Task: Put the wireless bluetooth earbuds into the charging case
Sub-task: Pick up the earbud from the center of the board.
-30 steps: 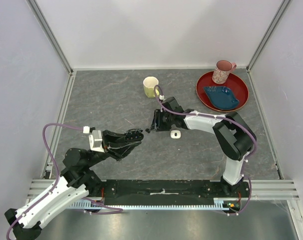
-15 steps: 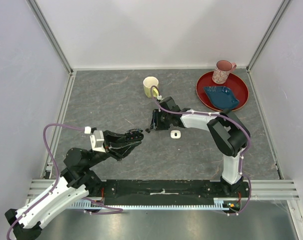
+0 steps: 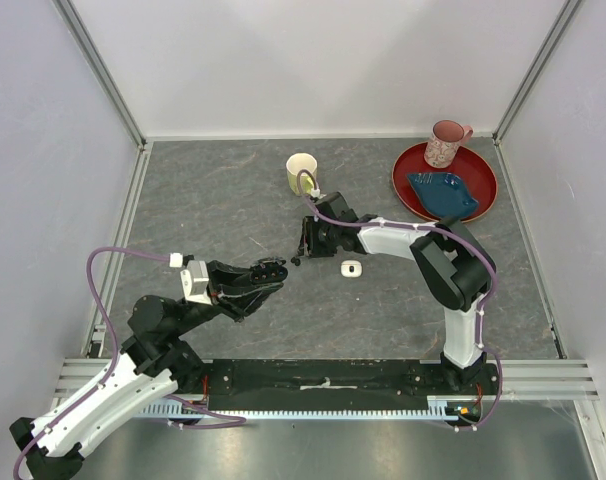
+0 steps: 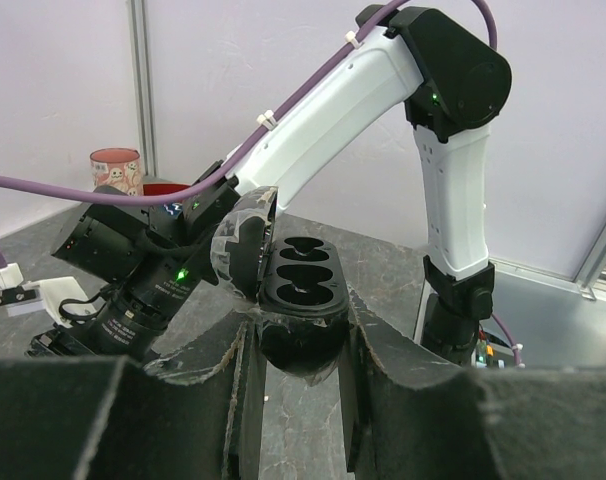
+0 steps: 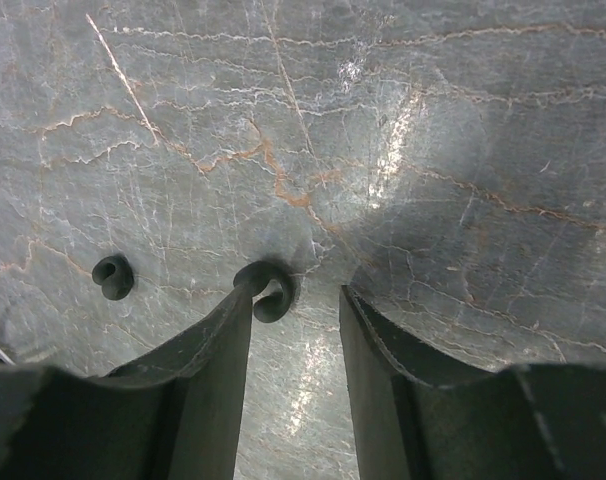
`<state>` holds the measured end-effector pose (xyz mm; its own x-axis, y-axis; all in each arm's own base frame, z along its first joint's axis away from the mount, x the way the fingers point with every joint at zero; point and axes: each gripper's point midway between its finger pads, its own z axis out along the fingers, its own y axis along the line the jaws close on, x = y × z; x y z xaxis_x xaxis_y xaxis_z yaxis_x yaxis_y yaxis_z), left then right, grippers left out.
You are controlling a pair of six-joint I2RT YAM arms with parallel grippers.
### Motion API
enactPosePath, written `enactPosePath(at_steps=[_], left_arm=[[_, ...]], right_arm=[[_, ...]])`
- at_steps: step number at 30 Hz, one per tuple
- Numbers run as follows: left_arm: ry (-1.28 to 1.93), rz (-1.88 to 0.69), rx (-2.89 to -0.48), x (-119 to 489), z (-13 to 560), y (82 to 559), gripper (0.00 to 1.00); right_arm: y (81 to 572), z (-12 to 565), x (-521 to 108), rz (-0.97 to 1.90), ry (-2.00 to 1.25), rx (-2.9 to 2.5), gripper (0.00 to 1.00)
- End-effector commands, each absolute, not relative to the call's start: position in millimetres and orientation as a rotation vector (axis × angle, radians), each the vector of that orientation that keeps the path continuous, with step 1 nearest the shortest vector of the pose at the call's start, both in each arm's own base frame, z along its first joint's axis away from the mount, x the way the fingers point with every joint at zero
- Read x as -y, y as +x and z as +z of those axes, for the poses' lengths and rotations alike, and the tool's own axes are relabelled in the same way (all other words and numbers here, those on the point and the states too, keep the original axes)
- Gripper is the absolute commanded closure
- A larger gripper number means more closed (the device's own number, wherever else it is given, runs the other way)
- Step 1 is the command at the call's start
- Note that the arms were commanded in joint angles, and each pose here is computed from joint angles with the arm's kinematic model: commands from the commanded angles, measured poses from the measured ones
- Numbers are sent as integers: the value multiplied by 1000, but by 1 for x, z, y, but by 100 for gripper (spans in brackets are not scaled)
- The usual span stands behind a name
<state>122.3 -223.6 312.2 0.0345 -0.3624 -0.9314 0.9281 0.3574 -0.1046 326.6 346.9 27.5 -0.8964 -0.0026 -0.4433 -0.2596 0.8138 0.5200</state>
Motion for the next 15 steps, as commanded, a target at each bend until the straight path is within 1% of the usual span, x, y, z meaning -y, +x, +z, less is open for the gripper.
enactPosePath(at_steps=[1,6,15], left_arm=[[666,-1081,-1101,224,311,124,98],[668,-1082,-1105,225,309,124,98],[664,-1080,-1109,224,308,124,98]], right_arm=[[329,19,-346,749,-244,-2571,53],[321,11,-349,692,-302,-2588,53],[316,3,-348,646,-288,-2602,56]])
